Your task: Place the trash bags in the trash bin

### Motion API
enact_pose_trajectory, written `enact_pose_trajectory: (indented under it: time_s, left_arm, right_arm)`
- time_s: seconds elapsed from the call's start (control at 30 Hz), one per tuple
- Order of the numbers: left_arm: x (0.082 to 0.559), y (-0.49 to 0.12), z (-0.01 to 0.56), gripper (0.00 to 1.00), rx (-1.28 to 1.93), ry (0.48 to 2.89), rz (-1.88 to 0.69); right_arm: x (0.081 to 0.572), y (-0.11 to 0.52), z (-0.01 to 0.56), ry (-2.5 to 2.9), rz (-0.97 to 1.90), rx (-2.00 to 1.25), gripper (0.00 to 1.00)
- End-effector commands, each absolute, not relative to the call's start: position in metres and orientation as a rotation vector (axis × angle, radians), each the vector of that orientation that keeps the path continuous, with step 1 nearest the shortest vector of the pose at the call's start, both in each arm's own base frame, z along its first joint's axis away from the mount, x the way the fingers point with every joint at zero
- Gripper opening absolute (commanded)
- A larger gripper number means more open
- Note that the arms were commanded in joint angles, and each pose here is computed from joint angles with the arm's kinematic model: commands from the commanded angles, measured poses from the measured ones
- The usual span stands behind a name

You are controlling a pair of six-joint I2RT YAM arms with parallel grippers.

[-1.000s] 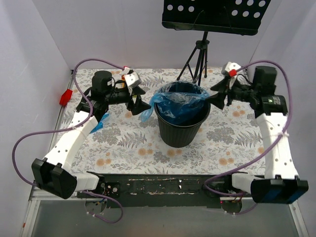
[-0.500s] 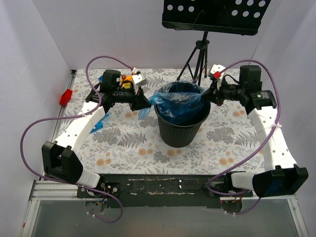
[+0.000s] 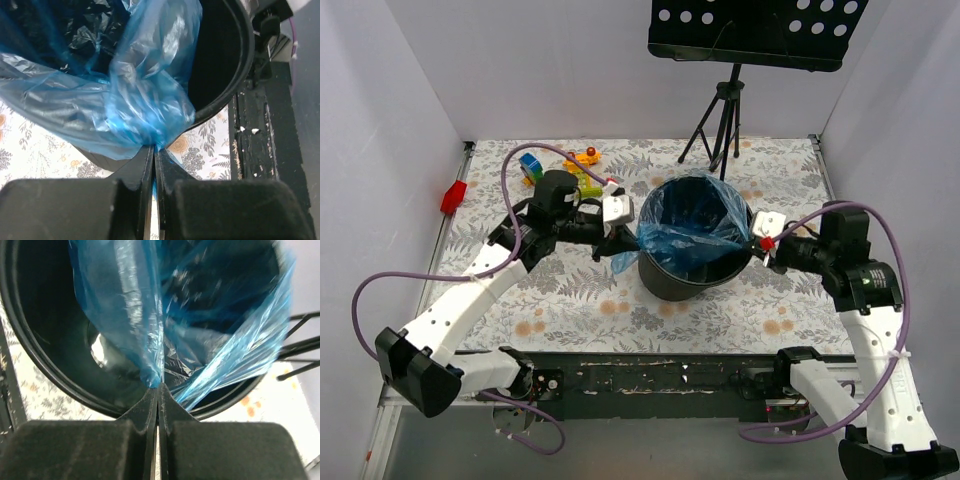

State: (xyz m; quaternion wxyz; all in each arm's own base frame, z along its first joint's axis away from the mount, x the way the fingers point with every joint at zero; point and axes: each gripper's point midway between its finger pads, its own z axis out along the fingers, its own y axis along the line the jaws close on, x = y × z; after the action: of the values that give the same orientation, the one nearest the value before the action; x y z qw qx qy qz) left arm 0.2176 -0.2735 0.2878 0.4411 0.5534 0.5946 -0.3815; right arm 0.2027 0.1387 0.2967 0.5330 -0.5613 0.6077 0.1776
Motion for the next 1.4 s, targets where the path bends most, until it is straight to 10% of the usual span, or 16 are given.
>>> enact_pose_trajectory:
  time_s: [0.0, 0.57, 0.63, 0.7, 0.83, 1.07, 1.37]
  left_arm:
    - [0.225, -0.278, 0.264, 0.0, 1.509, 1.39, -0.799]
    - [0.27, -0.249, 0.305, 0.0, 1.37, 1.142, -0.292]
    - [0.271, -0.252, 0.317, 0.16, 1.329, 1.133, -0.315]
    - [0.27, -0.255, 0.327, 0.51, 1.32, 1.124, -0.334]
    - [0.262, -0.27, 0.372, 0.71, 1.24, 1.124, -0.499]
    - [0.281, -0.328, 0.419, 0.6, 1.134, 1.324, -0.926]
    - [0.326, -0.374, 0.345, 0.32, 1.502, 1.392, -0.79]
  right_arm:
    - [0.207, 0.128, 0.264, 1.481, 0.339, -1.36, 0.01]
    - [0.225, 0.134, 0.327, 1.325, 0.265, -1.245, 0.01]
    - [0.223, 0.135, 0.333, 1.302, 0.264, -1.253, 0.01]
    - [0.219, 0.137, 0.334, 1.281, 0.268, -1.279, 0.01]
    - [0.21, 0.137, 0.325, 1.244, 0.245, -1.355, 0.01]
    - [0.193, 0.138, 0.319, 1.155, 0.216, -1.423, 0.01]
    - [0.19, 0.141, 0.322, 1.131, 0.226, -1.406, 0.01]
